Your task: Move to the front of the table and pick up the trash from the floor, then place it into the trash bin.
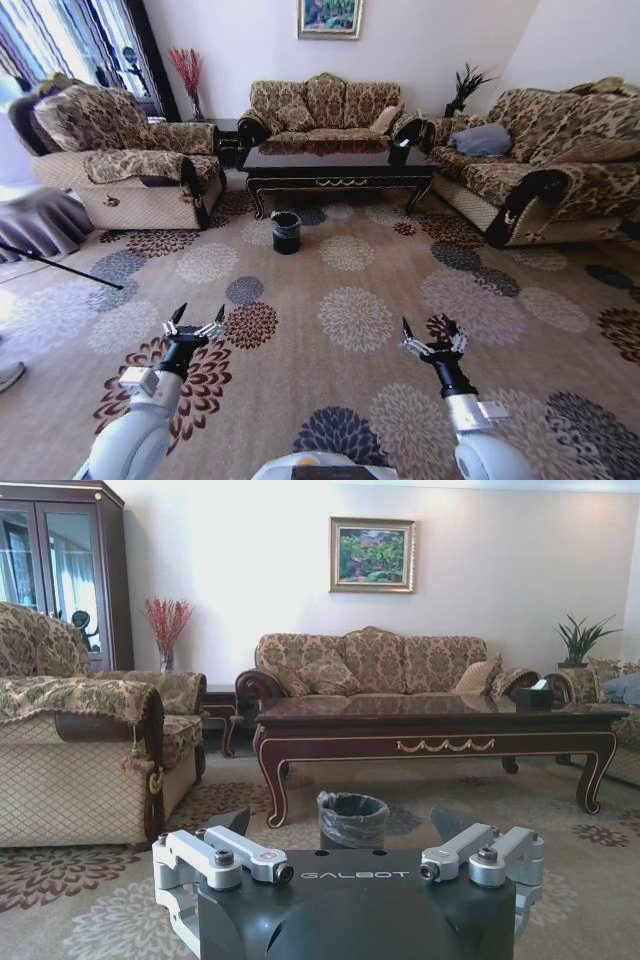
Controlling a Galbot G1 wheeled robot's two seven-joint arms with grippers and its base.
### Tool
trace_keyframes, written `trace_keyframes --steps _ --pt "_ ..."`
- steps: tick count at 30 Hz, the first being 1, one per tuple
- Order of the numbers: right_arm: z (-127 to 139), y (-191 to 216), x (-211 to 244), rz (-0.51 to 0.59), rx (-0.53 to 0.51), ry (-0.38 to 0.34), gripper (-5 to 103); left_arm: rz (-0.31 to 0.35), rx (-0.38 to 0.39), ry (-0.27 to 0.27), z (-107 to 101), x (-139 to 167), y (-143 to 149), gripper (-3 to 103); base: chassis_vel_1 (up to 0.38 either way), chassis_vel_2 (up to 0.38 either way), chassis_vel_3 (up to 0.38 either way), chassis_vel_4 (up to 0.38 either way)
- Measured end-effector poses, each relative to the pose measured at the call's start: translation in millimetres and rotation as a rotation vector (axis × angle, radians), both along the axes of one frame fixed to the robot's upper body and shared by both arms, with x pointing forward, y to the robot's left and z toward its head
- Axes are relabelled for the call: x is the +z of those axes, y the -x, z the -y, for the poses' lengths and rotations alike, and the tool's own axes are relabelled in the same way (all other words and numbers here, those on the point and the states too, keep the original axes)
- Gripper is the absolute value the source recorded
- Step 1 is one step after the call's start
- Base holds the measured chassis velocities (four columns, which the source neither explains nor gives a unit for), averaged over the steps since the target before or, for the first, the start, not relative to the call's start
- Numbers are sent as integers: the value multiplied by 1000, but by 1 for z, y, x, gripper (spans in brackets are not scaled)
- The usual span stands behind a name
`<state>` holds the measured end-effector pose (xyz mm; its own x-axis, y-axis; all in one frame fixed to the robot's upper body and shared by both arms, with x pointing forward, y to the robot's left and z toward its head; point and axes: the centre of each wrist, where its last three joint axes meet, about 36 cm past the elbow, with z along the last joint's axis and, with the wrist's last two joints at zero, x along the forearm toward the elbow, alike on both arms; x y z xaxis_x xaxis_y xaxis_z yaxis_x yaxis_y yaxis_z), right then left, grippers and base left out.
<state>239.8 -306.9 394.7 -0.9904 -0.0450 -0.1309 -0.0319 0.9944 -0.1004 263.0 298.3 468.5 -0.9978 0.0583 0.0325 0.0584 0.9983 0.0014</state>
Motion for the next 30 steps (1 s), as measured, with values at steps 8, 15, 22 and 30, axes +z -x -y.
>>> trace_keyframes --steps 8,15,22,30 --pt "0 0 0 0 0 0 100 0 0 0 0 0 0 100 0 0 0 0" --pt "0 0 0 0 0 0 100 0 0 0 0 0 0 100 0 0 0 0" --pt "0 0 0 0 0 0 100 0 0 0 0 0 0 100 0 0 0 0" --pt "0 0 0 0 0 0 100 0 0 0 0 0 0 100 0 0 0 0"
